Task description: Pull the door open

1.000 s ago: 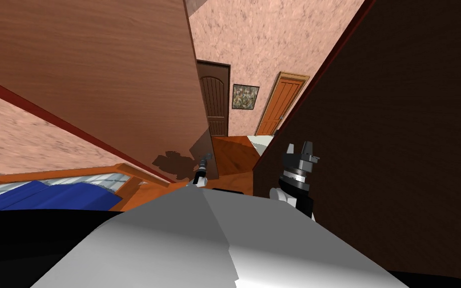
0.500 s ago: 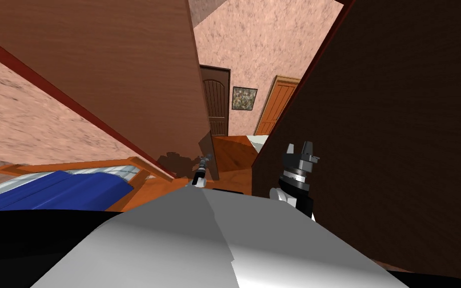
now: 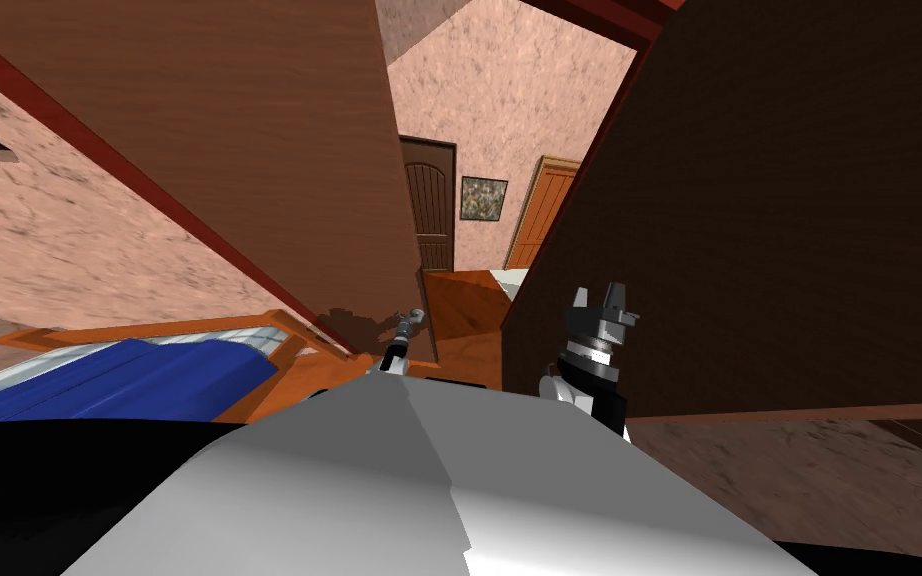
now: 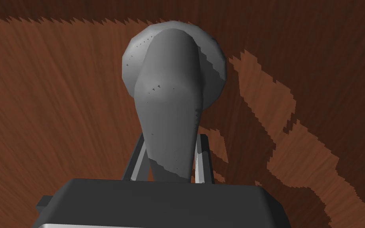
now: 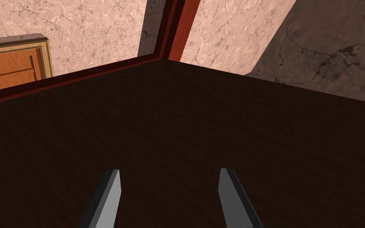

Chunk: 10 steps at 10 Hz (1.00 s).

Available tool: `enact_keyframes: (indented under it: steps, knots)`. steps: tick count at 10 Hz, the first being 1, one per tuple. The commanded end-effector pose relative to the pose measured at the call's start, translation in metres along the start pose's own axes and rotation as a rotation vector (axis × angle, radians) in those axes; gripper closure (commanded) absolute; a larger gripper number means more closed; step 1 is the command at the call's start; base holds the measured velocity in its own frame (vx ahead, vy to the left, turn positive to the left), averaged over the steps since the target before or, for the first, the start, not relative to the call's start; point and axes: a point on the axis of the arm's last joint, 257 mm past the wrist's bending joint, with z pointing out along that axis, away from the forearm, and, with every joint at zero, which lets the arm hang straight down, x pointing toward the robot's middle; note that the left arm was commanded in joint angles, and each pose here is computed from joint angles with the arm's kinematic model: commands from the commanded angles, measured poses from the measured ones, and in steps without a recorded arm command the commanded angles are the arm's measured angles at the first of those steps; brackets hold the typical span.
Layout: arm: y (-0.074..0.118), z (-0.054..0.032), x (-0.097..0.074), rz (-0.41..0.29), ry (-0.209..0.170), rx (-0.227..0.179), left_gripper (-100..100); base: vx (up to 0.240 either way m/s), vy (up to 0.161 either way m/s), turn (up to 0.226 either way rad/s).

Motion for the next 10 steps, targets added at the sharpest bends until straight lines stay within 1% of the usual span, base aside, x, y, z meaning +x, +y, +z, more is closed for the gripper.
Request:
enact_keyframes:
  steps: [1,2,4,6,7,8,9,10]
  knots:
    - [-0.004,-0.0003,-0.014,0.003,0.000,0.006,100,-0.042,0.033,-0.136]
    - [-0.006,0.0001,-0.016,0.002,0.009,0.011,100,-0.018,0.043,-0.166]
    - [-0.008,0.0005,-0.018,0.001,0.015,0.016,100,-0.003,0.031,-0.081]
    - [-0.008,0.0005,-0.018,0.001,0.015,0.016,100,-0.002,0.006,-0.027]
    - [-0.012,0.0012,-0.021,0.000,0.025,0.026,100,0.020,-0.012,-0.214]
    - [-0.012,0.0012,-0.021,0.000,0.025,0.026,100,0.022,0.002,-0.133]
    - [-0.007,0.0000,-0.018,-0.002,0.026,0.018,100,0.010,0.004,-0.018]
    - [-0.007,-0.0049,-0.028,-0.002,0.029,0.022,100,-0.104,-0.005,-0.224]
